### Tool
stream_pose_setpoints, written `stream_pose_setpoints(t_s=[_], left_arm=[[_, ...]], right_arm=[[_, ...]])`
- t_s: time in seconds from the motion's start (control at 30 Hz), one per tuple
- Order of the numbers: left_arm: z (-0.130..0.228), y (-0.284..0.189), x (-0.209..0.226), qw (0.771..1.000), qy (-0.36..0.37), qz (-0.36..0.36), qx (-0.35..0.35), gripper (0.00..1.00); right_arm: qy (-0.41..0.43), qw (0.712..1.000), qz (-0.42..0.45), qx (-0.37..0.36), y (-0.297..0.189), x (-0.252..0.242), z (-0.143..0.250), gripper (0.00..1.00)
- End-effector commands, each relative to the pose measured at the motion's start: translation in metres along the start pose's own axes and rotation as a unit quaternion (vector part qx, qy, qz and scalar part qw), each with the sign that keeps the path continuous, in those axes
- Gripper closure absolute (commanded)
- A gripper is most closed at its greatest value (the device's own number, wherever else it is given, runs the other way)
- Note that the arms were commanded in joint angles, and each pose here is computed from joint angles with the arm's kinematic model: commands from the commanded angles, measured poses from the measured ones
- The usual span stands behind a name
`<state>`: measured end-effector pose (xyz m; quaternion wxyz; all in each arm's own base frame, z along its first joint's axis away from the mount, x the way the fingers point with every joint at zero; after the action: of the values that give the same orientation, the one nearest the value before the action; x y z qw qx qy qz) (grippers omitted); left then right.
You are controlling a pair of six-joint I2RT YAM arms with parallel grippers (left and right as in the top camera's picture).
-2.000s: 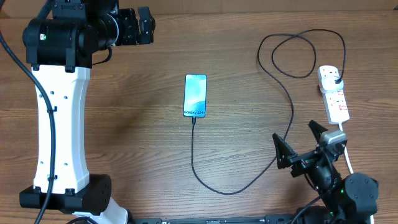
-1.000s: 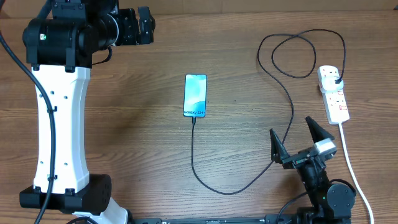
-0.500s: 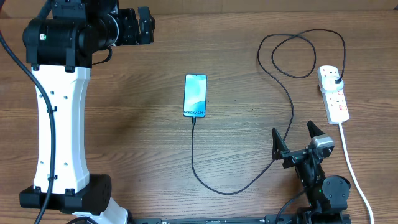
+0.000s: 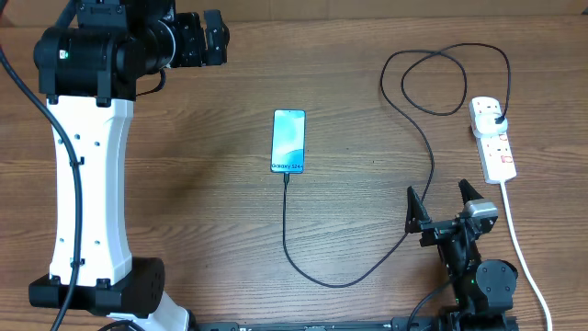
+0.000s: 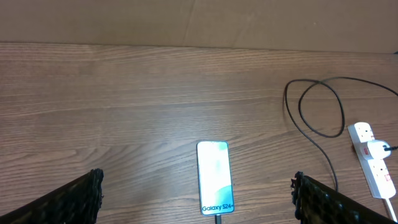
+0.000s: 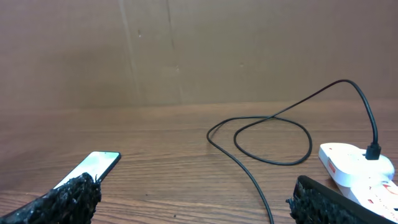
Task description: Plug charger to phone and switch on socket
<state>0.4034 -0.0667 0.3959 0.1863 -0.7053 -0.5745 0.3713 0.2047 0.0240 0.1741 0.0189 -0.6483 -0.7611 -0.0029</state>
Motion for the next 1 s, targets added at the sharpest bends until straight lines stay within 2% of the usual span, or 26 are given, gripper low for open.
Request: stream_pose_setpoints(t_s=[0.0,0.43,0.97], left_arm=[[0.0003,-0.0005,-0.0027,1.0,0.012,0.002,-0.001,0.0],[0.0003,-0.0005,-0.0027,1.0,0.012,0.002,-0.001,0.0],[0.0003,-0.0005,-0.0026,1.0,0.012,0.001,-0.001,0.0]], right_arm=[[-0.001,1.0,0.004,0.0,0.0002,-0.0008,0.003,0.0],[-0.033,0.999,0.009,0.002,0.0002,-0.0021,0.0033,0.0],[-0.031,1.0,0.006,0.0,0.0002,-0.0015,0.0026,0.0]])
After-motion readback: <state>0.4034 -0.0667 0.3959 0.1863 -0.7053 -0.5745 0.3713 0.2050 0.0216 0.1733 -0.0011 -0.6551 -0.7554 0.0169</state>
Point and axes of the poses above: each gripper's point midway between its finger pads, its own y axis out along the fingers, its own x axis along the line the jaws close on, z = x × y, the point moved 4 cm from there along -y, back along the fingers, and after that the axes turned 4 degrees about -y, right-handed, at the moved point
